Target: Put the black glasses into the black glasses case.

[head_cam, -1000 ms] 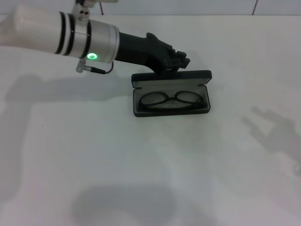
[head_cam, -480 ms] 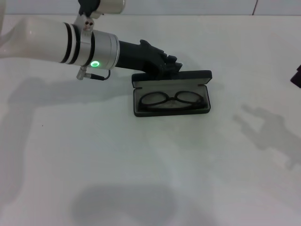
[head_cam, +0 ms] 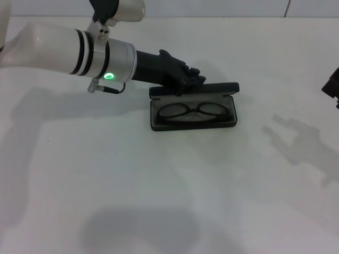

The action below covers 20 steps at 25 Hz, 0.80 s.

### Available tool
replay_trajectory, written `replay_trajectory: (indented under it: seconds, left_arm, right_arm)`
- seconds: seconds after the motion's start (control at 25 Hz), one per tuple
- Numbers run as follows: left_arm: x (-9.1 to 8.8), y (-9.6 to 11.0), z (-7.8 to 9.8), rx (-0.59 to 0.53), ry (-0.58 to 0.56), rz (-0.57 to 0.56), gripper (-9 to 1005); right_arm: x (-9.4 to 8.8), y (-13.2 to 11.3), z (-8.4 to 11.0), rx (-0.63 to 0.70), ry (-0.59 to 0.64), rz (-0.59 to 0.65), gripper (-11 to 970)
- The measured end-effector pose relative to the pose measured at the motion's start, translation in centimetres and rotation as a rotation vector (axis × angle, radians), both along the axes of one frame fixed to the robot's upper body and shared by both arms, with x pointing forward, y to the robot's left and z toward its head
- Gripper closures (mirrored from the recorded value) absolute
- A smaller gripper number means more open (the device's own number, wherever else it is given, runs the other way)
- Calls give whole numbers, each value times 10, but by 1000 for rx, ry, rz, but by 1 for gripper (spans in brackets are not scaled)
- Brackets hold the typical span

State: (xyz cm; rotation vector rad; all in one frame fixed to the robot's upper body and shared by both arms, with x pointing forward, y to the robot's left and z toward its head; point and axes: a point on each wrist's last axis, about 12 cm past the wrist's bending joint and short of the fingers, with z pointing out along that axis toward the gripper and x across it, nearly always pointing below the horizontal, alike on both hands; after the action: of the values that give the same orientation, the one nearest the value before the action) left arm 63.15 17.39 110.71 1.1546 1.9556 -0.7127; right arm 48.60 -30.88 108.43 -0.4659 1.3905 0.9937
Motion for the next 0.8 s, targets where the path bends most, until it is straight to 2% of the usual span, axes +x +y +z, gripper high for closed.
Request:
replay_trajectory:
  seconds: [0.6,0.68,0.8]
  left_arm:
    - [-19,-5,-21,5,77,-49,752]
    - [-23,-7,-16,-31,66,-80,749]
    - [-26,-9,3,-140,41,-138,746]
  right_arm:
    - [2,3,-2,0,10,1,574]
    - [2,2,-1,0,9,2,573]
    - [-1,-3,-1,0,9,4,573]
